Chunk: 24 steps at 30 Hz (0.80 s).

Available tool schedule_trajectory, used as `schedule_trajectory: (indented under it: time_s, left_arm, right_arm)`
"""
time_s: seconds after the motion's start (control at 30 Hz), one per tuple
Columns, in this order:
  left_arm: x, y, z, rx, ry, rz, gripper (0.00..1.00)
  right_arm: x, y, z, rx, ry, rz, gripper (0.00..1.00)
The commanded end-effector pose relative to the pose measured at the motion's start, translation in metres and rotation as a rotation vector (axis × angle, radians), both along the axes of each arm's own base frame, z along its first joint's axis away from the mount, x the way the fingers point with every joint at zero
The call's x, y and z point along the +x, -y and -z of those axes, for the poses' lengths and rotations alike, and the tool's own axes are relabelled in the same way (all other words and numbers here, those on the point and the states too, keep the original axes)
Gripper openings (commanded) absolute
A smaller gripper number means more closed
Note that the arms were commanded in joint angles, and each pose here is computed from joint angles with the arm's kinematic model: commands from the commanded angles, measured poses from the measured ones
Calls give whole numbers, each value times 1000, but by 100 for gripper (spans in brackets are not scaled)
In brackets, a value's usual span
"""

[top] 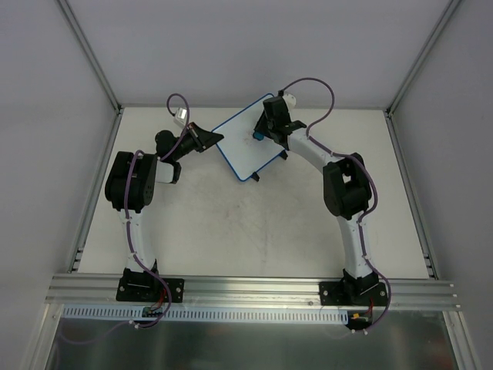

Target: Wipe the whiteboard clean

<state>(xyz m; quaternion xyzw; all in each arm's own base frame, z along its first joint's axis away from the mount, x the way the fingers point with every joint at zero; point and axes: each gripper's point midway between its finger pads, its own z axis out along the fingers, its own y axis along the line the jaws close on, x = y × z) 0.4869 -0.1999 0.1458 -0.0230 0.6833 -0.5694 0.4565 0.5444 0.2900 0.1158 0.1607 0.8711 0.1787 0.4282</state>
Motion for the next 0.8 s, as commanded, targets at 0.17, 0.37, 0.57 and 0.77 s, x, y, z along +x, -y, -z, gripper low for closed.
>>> schedule_trajectory:
  time_s: [0.17,0.37,0.57,0.77]
  left_arm:
    - [-27,16,-68,-26,404,116,0]
    - [-27,16,-69,-25,407,115,0]
    - [-28,16,-69,-24,409,116,0]
    - [-28,16,-69,-23,410,118,0]
  right_arm:
    - [-23,-73,14,4,44,-337,0]
    - [-30,-91,6,-47,113,-440,0]
    - [-38,-110,2,-86,170,-542,0]
    - [-32,-100,5,-150,194,-483,0]
